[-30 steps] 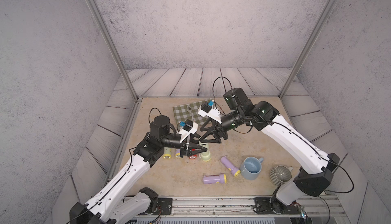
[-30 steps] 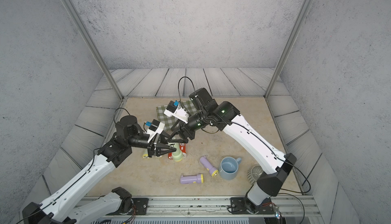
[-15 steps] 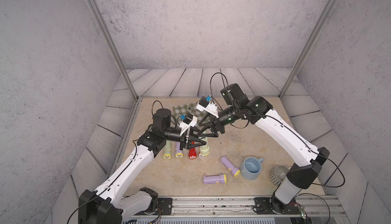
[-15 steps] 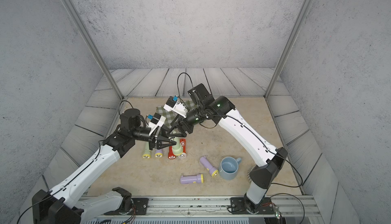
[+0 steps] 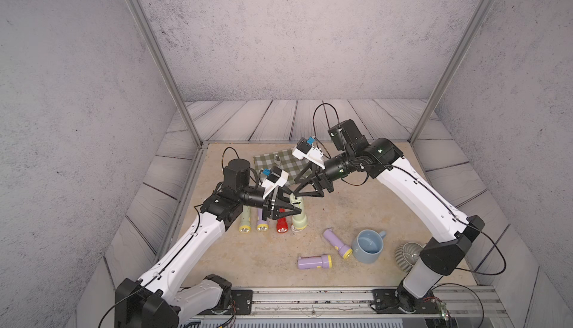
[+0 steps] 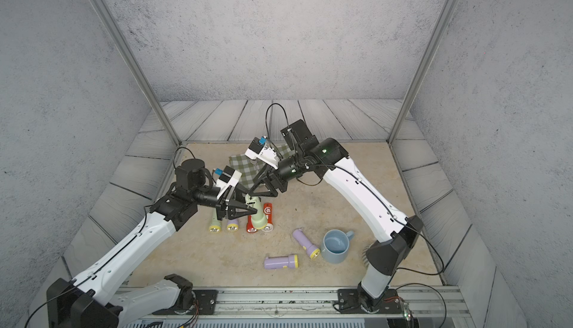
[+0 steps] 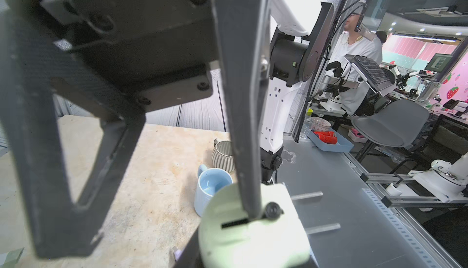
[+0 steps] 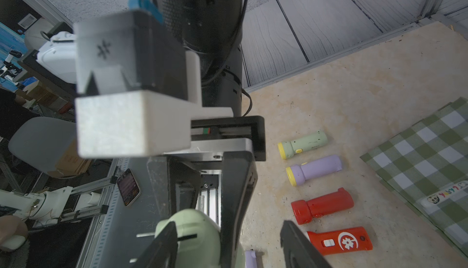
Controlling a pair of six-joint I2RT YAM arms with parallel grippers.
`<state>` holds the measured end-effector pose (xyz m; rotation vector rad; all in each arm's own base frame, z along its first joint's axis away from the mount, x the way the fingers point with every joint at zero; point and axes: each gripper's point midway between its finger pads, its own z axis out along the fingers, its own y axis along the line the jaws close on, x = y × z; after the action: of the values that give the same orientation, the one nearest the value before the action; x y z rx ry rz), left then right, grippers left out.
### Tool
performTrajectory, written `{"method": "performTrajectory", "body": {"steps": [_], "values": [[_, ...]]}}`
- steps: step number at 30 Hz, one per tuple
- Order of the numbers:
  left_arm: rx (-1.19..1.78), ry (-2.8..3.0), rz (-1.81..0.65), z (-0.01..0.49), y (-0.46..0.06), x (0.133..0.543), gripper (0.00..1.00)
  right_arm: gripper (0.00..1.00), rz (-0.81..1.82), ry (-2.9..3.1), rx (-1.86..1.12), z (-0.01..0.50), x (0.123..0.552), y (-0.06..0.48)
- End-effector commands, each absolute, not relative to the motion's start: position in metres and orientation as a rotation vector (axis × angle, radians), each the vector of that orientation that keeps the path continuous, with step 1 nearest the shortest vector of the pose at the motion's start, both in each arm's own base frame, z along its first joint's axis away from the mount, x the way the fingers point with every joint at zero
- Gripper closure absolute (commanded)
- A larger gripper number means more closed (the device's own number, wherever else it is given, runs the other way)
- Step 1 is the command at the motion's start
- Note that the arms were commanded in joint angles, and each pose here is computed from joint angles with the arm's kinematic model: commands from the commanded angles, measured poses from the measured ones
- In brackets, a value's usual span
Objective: Close the plug at the bottom of the flashlight
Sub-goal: Close the plug of the flashlight.
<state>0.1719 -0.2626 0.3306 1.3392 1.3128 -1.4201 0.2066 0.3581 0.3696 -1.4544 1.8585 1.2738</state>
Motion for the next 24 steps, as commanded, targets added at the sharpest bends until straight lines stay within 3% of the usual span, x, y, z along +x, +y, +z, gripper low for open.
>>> {"method": "performTrajectory", "body": {"steps": [1, 24], "values": [[1.374, 1.220, -1.401, 0.347, -0.259, 0.164, 1.00, 0.34, 1.298, 1.853, -1.463, 0.371, 0.205, 0.357], [1.366, 1.248, -1.414, 0.342, -0.261, 0.169, 1.00, 0.29, 1.350, 1.847, -1.458, 0.371, 0.192, 0.356]]}}
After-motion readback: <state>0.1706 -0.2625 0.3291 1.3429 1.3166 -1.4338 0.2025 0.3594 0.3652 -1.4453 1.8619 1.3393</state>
